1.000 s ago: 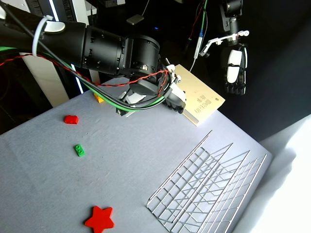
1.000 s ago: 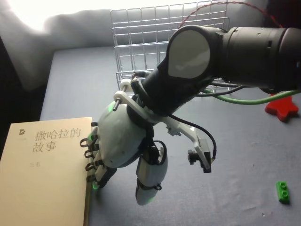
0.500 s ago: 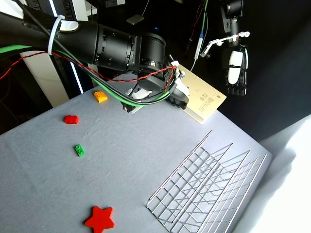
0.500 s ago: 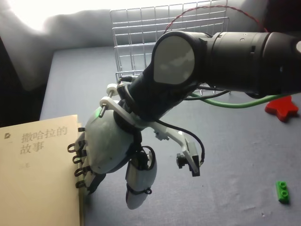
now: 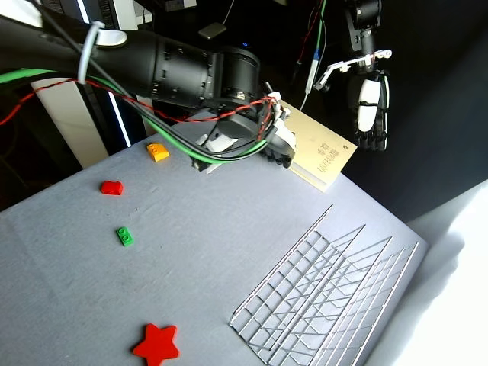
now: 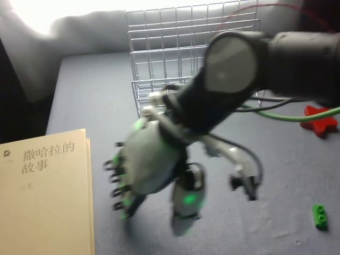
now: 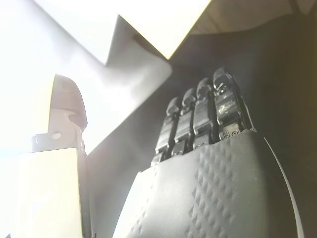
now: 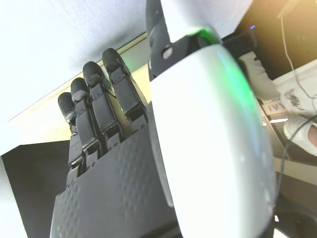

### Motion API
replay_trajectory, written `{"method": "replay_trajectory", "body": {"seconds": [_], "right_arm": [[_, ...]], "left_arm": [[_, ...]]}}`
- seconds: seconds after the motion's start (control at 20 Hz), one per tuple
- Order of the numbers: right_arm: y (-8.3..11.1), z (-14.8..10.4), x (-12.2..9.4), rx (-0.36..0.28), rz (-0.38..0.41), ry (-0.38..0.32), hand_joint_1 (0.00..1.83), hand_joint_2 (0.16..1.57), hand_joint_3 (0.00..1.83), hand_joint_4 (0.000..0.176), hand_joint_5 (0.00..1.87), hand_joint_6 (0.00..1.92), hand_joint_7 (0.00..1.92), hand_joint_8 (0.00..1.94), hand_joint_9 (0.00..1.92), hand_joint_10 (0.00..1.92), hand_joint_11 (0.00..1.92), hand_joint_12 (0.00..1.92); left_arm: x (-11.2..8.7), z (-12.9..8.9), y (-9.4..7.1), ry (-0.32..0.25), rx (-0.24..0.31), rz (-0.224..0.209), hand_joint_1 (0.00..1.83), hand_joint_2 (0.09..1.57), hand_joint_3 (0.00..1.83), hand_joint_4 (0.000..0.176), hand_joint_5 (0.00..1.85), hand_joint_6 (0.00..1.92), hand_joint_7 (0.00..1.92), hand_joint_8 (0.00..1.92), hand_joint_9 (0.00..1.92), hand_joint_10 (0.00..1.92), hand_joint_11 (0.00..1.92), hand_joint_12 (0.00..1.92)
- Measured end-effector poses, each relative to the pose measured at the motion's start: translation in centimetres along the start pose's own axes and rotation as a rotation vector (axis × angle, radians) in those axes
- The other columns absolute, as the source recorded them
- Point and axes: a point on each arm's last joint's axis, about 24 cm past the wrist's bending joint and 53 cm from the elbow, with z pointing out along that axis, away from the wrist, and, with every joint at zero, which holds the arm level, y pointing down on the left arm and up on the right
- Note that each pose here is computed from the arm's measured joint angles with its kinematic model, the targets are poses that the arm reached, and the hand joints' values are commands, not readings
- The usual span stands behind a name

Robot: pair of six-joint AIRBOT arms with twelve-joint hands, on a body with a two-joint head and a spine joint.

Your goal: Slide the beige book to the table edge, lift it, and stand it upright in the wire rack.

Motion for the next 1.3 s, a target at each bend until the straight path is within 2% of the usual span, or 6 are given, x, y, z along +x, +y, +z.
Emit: {"method": "replay_trajectory", "body": {"seconds": [0.2,0.45,0.7,0.85,1.15,1.3], "right_arm": [[-3.4,-4.0,2.4,0.075,0.038,0.006,0.21,1.14,0.00,0.000,0.24,0.00,0.24,0.00,0.23,0.00,0.00,0.59],[-5.2,-8.6,5.0,0.118,0.089,0.004,0.21,1.15,0.00,0.000,0.25,0.00,0.24,0.00,0.23,0.00,0.00,0.61],[-7.1,-12.7,5.2,0.169,0.144,-0.042,0.22,1.15,0.00,0.000,0.27,0.01,0.26,0.01,0.23,0.01,0.00,0.59],[-7.3,-14.0,5.0,0.170,0.228,-0.057,0.20,1.15,0.00,0.000,0.24,0.00,0.23,0.00,0.21,0.00,0.00,0.55],[-8.0,-14.8,3.8,0.194,0.475,-0.170,0.23,1.15,0.00,0.000,0.25,0.00,0.27,0.00,0.26,0.01,0.00,0.65],[-8.7,-15.0,4.9,0.212,0.615,-0.193,0.23,1.14,0.00,0.000,0.28,0.01,0.29,0.01,0.28,0.01,0.00,0.66]], "left_arm": [[-0.3,0.0,0.3,-0.015,-0.011,-0.001,0.98,1.06,0.01,0.000,0.03,0.00,0.00,0.00,0.02,0.00,0.03,0.02],[-1.7,-0.1,1.6,-0.068,-0.048,0.006,0.99,1.05,0.00,0.000,0.02,0.00,0.00,0.00,0.00,0.00,0.01,0.02],[-1.2,-0.3,3.5,-0.059,-0.085,0.007,0.98,1.06,0.00,0.000,0.03,0.00,0.00,0.00,0.00,0.00,0.01,0.02],[-1.3,-0.3,3.7,-0.058,-0.092,0.061,1.00,1.05,0.00,0.000,0.05,0.01,0.00,0.00,0.01,0.00,0.02,0.03],[-1.7,-0.4,4.4,-0.068,-0.108,0.072,1.02,1.04,0.00,0.000,0.05,0.01,0.00,0.00,0.02,0.00,0.03,0.06],[-2.1,-0.4,4.8,-0.082,-0.121,0.093,1.03,1.03,0.00,0.000,0.04,0.00,0.00,0.00,0.02,0.00,0.00,0.11]]}}
